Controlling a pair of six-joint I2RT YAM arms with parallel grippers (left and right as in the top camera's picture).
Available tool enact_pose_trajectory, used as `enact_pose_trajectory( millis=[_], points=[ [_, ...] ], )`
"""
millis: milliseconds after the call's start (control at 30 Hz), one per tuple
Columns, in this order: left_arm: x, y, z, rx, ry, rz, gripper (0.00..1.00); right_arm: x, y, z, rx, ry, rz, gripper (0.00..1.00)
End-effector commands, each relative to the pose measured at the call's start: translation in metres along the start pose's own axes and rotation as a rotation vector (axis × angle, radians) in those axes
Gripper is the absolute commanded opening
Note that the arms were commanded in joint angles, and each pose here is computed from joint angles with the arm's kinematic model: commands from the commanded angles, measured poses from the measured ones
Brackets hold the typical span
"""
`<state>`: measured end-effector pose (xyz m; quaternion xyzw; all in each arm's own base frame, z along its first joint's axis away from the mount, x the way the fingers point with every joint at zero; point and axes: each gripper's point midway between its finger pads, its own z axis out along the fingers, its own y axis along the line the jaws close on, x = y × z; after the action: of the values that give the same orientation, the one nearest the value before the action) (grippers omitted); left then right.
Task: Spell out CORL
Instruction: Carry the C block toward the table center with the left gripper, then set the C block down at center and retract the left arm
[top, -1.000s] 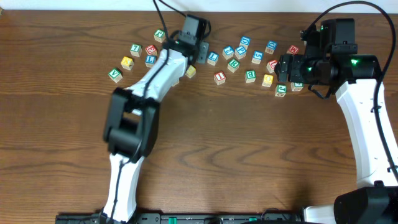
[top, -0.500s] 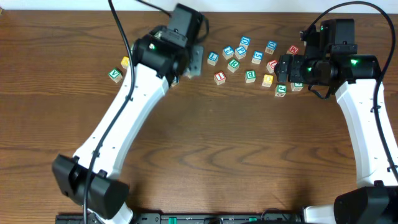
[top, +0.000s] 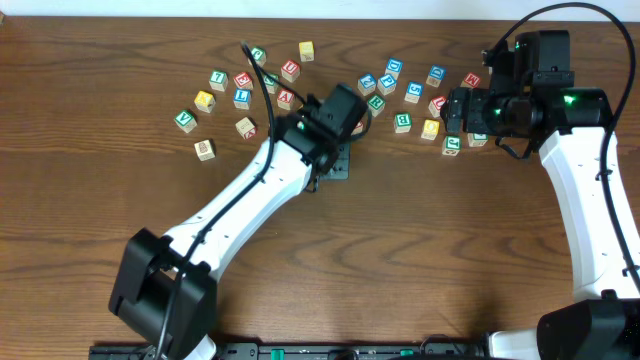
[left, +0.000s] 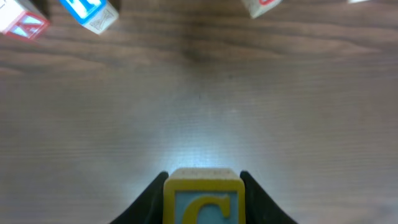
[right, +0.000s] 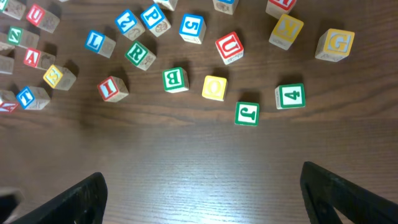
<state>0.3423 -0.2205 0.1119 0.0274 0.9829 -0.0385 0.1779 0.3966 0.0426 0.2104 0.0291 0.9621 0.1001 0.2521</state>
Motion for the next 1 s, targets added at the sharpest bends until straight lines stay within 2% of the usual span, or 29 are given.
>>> enact_pose_trajectory(
  millis=[0, 267, 500, 633, 967],
  points=[
    [0.01, 0.016, 0.027, -0.024, 0.005, -0.062, 0.21, 0.001, -0.003, -0.002, 0.007, -0.002, 0.014, 0.94],
    [0.016, 0.031, 0.063, -0.016, -0.031, -0.126, 0.21, 0.001, -0.003, -0.002, 0.007, -0.002, 0.014, 0.94],
    [0.009, 0.018, 0.083, 0.019, -0.08, -0.12, 0.24, -0.001, -0.002, -0.002, 0.006, -0.007, 0.014, 0.94],
    [0.012, 0.017, 0.1, 0.014, -0.072, -0.108, 0.31, 0.001, -0.003, -0.002, 0.007, -0.002, 0.015, 0.93],
    [0.004, 0.012, 0.112, 0.026, -0.105, 0.01, 0.31, 0.0, -0.002, -0.002, 0.006, -0.004, 0.014, 0.95]
  ],
)
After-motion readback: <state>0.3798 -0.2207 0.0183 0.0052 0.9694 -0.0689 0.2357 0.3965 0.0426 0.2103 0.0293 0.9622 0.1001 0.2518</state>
